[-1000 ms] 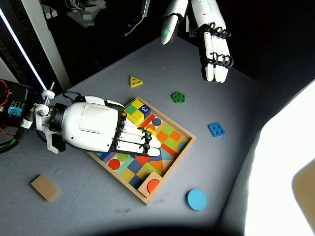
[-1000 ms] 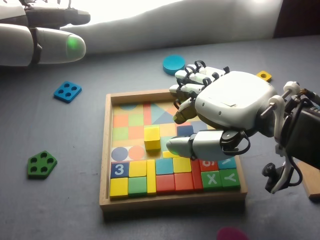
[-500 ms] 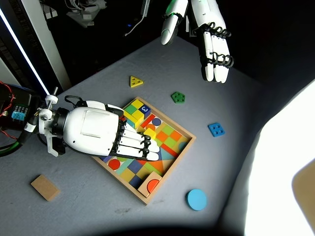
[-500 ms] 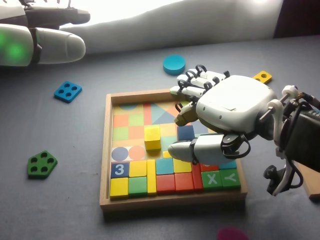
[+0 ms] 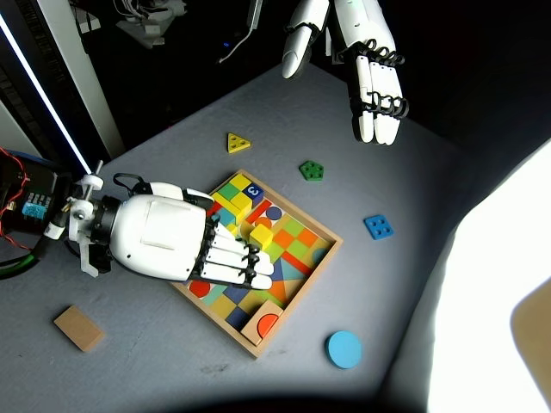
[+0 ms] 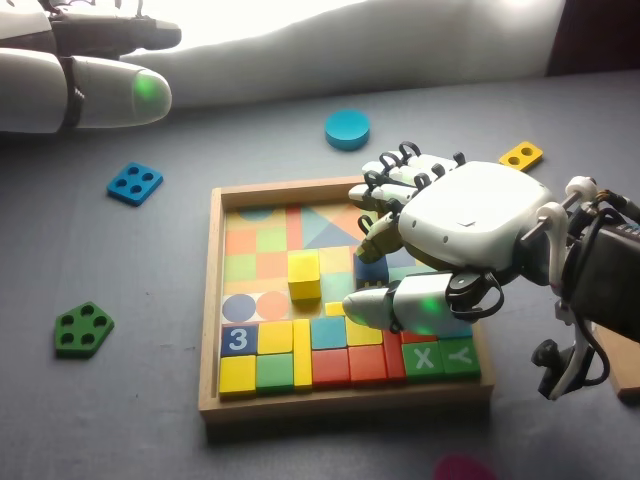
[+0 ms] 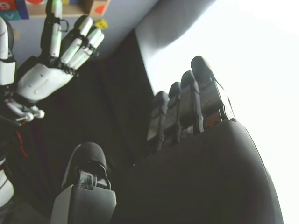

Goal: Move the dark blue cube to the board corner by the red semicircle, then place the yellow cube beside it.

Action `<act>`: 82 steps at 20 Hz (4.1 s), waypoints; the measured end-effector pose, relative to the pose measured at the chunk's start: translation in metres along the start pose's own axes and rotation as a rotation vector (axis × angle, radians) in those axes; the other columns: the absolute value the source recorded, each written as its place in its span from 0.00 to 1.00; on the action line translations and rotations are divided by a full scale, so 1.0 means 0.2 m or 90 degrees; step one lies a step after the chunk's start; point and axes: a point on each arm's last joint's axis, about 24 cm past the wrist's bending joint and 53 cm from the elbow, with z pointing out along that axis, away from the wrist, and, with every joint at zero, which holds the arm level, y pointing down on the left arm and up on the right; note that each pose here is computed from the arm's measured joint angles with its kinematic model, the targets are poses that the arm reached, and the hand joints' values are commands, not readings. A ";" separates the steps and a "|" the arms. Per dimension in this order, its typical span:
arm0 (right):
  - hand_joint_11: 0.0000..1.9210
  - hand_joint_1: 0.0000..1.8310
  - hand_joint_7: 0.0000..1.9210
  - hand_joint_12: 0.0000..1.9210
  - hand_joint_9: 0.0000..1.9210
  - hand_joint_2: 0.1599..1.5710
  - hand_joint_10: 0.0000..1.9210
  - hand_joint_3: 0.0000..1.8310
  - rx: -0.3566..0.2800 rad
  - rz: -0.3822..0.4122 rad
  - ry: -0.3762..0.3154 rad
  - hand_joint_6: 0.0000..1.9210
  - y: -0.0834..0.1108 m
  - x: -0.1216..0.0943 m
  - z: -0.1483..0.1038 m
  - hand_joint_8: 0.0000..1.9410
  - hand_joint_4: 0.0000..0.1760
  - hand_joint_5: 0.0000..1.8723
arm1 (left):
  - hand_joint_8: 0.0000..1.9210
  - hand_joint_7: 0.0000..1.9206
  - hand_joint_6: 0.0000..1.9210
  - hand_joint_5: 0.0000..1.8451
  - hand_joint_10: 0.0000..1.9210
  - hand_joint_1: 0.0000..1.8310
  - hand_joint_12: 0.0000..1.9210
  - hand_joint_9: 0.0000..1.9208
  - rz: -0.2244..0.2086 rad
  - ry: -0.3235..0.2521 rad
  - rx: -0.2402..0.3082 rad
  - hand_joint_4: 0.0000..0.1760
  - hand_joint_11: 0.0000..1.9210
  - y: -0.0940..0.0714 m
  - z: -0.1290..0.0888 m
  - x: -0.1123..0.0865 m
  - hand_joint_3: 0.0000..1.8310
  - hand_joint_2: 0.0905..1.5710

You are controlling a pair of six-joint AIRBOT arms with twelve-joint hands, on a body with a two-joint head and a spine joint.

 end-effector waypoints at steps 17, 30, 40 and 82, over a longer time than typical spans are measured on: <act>0.00 0.00 0.08 0.00 0.00 0.73 0.00 0.00 0.050 -0.032 -0.018 0.01 -0.21 -0.10 -0.02 0.00 0.00 0.37 | 0.00 0.04 0.00 0.06 0.00 0.00 0.22 0.04 0.000 0.003 0.001 0.09 0.00 0.00 0.00 0.00 0.00 0.78; 0.00 0.00 0.07 0.00 0.00 0.73 0.00 0.00 0.091 -0.048 -0.050 0.01 -0.38 -0.20 -0.01 0.00 0.00 0.37 | 0.00 0.03 0.00 0.06 0.00 0.00 0.23 0.03 0.000 0.001 0.001 0.13 0.00 0.00 0.00 0.00 0.00 0.79; 0.00 0.00 0.07 0.00 0.00 0.73 0.00 0.00 0.077 -0.034 -0.106 0.00 -0.31 -0.36 -0.02 0.00 0.00 0.36 | 0.00 0.04 0.00 0.07 0.00 0.00 0.26 0.04 0.000 0.003 0.002 0.13 0.00 0.00 0.00 0.00 0.00 0.79; 0.00 0.00 0.08 0.00 0.00 0.73 0.00 0.00 0.065 -0.051 -0.047 0.00 -0.27 -0.18 -0.04 0.00 0.00 0.34 | 0.00 0.05 0.00 0.08 0.00 0.00 0.27 0.05 -0.003 -0.002 0.002 0.14 0.00 0.00 0.00 -0.03 0.00 0.78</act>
